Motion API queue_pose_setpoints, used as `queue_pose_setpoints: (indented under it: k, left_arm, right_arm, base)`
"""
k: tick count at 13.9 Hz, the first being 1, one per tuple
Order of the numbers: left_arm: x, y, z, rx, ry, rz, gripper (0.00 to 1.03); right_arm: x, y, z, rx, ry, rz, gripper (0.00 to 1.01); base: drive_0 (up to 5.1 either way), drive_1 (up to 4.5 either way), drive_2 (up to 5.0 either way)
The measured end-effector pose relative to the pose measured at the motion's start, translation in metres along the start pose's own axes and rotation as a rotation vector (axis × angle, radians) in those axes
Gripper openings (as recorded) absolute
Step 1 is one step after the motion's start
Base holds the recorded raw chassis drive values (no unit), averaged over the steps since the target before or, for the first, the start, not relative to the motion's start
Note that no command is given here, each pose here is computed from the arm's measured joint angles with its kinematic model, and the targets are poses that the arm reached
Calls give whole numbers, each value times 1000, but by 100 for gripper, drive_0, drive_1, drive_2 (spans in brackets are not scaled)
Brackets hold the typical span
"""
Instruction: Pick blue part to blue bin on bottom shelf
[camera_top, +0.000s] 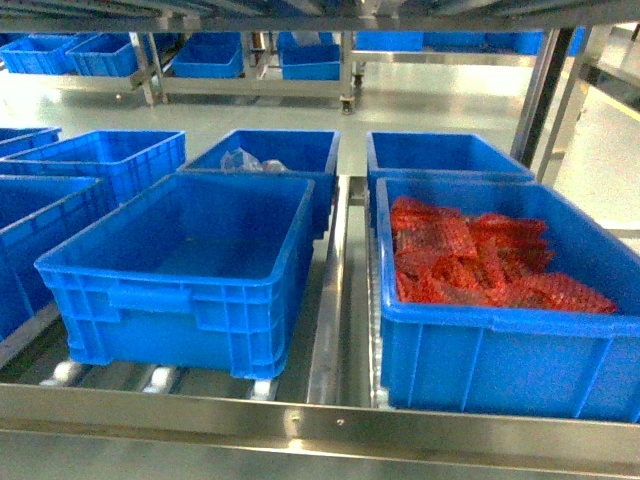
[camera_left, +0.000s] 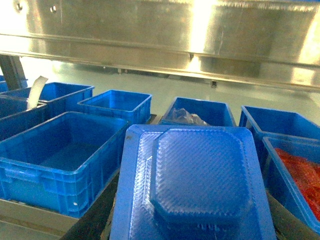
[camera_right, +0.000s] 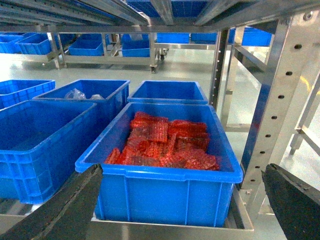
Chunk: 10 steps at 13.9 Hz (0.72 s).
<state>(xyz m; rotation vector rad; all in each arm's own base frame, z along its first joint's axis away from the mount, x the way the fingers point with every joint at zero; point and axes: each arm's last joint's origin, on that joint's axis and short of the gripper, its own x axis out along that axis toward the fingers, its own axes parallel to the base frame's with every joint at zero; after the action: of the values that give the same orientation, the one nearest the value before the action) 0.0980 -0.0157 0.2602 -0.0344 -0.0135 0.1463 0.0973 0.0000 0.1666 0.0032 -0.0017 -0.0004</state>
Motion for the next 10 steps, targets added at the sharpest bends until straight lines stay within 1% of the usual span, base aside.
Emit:
queue_pose_setpoints:
  k: [10]
  left_arm:
    - [0,0,0,-1,-1,0,43]
  right_arm:
    - [0,0,0,0,0,0,98]
  base:
    - [0,0,0]
